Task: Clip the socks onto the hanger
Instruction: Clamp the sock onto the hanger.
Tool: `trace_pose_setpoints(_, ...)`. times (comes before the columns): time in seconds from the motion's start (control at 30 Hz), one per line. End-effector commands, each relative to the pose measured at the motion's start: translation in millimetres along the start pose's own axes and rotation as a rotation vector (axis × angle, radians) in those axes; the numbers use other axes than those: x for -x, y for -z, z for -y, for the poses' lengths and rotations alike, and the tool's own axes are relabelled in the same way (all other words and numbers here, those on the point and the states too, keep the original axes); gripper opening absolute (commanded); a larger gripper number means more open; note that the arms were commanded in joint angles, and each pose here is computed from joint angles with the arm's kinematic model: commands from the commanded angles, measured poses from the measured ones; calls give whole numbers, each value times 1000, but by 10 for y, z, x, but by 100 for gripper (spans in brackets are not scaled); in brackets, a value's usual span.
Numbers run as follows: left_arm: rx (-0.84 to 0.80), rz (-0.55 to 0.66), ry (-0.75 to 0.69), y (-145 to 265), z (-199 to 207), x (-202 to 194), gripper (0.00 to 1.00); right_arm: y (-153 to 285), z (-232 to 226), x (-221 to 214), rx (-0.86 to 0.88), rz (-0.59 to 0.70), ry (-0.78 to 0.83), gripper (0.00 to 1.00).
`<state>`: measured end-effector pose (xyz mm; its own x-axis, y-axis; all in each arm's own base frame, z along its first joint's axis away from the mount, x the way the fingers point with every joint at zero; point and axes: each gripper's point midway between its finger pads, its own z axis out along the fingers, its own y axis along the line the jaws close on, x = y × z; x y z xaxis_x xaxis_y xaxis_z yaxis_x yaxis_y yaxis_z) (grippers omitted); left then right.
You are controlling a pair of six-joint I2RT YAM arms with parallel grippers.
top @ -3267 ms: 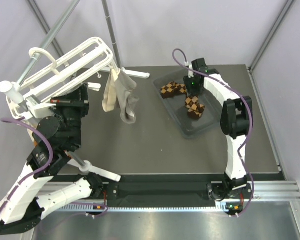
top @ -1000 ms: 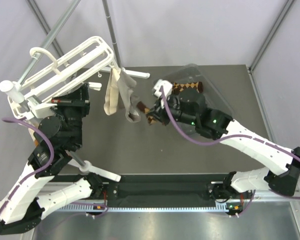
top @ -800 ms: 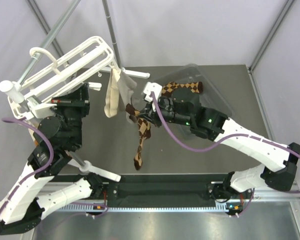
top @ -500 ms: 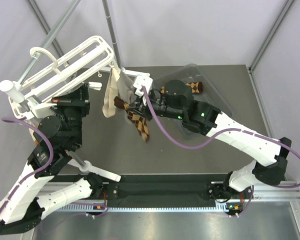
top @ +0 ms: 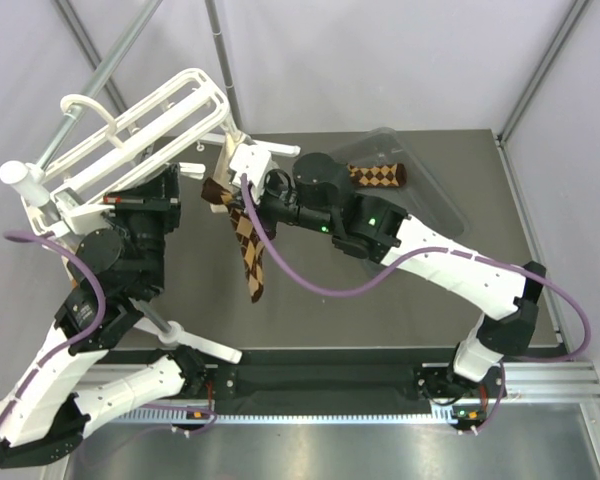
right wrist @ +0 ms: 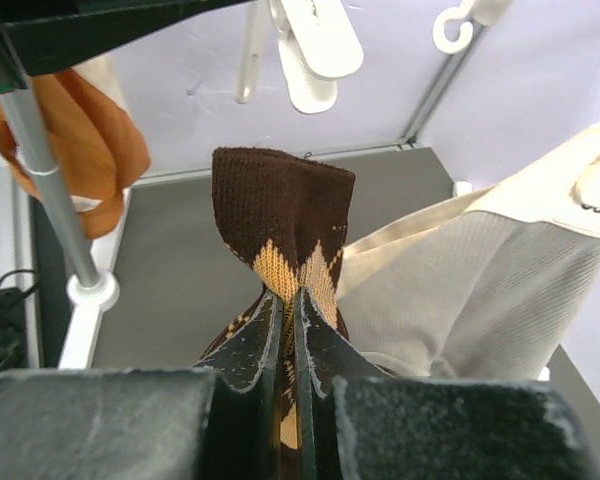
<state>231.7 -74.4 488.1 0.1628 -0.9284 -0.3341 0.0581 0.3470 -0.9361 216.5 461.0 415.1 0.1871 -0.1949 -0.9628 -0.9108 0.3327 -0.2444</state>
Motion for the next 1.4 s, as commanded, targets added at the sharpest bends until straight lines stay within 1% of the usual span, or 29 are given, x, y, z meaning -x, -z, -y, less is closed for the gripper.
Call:
trace_pose_setpoints(0.0,20,-140,-110,22,-131,-362,0,81,207,442,-116,110,41,0)
trace_pose_setpoints(0.4,27,-151,-124,4,-161,-428,0,41,315,495,-163,113,62,0)
trace_pose_setpoints(0.83,27,-171,-123,-15,-149,-511,0,5,225,675,-101,160,60,0)
trace_pose_setpoints(1.17,23,-167,-116,15,-170,-467,0,-86,89,726,-56,195,40,0)
trace_pose_setpoints(1.2,19,-165,-119,21,-172,-454,3,-97,78,719,-54,196,37,0)
trace_pose_setpoints(1.23,16,-164,-114,33,-175,-436,21,-108,80,708,-54,196,34,0)
trace_pose_setpoints(1.27,13,-162,-111,37,-175,-429,32,-107,53,720,-46,201,29,0)
trace_pose_setpoints(1.37,14,-154,-112,52,-204,-399,54,-119,17,714,-32,217,16,0)
